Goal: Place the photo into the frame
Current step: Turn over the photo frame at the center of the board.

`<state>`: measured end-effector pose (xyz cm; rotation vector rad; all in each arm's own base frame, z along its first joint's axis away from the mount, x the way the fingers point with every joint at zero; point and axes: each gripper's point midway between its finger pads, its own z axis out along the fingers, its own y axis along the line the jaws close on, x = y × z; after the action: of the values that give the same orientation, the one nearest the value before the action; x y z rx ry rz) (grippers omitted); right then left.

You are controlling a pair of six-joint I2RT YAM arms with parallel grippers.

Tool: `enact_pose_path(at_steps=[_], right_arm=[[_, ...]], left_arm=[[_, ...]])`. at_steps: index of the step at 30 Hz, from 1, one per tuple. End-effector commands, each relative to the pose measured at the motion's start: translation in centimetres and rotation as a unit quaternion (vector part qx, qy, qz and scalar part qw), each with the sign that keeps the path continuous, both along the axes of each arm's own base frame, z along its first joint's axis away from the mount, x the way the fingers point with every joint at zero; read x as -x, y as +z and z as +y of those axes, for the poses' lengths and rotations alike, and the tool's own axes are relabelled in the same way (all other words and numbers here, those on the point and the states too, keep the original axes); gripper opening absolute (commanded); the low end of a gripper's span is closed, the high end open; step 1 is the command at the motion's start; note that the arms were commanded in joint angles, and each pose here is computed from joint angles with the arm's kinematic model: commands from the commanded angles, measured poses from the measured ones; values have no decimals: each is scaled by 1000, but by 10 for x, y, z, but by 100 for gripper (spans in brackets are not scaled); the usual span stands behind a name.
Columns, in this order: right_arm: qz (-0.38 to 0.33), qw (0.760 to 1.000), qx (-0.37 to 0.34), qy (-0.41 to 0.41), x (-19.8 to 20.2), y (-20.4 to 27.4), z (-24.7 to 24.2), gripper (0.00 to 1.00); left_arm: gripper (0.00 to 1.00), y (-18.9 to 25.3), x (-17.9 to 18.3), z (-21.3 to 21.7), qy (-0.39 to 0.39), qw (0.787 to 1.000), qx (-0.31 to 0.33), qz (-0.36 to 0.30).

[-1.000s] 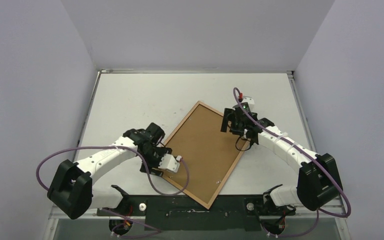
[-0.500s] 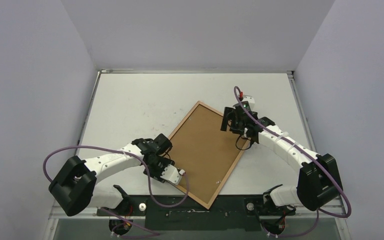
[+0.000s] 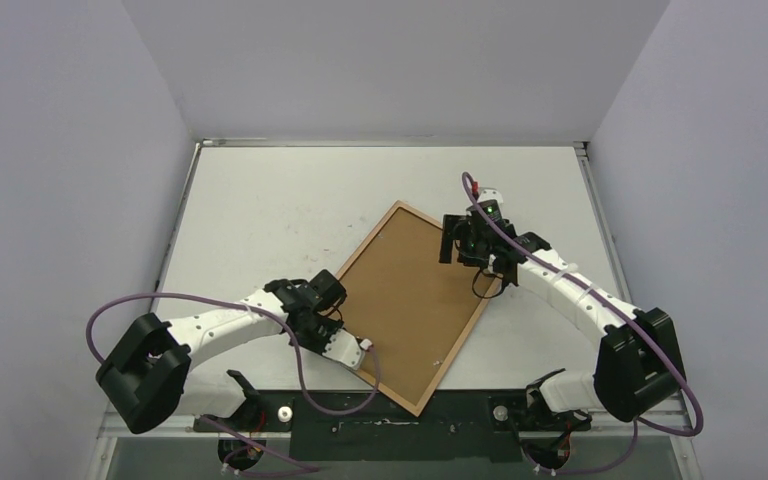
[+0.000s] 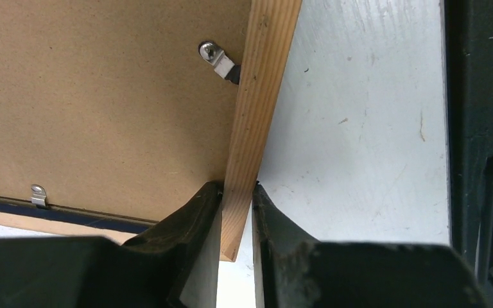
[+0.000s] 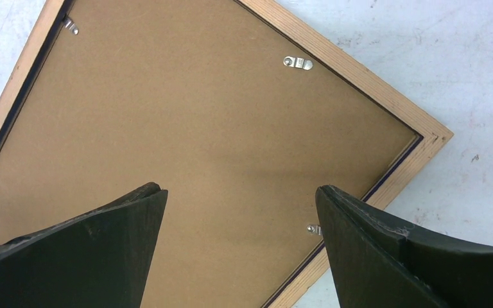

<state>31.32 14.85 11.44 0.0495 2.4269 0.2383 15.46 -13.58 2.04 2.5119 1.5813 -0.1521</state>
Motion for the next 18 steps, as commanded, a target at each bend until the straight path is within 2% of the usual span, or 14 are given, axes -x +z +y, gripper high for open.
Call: enact_pose_path(at_steps=[1, 6, 9, 18], right_arm=[[-76, 994, -10, 83, -6, 41, 24, 90], [-161, 970, 9, 179, 24, 57, 54, 90], [-187, 954, 13, 234, 47, 55, 67, 90], [-260, 873, -12, 413, 138, 88, 114, 90]], left_arm=[[0, 23, -14, -12, 50, 998, 34, -16], [0, 53, -23, -11, 73, 995, 60, -23], [0, 65, -28, -6, 78, 994, 73, -30], [0, 86, -37, 26, 110, 991, 70, -35]])
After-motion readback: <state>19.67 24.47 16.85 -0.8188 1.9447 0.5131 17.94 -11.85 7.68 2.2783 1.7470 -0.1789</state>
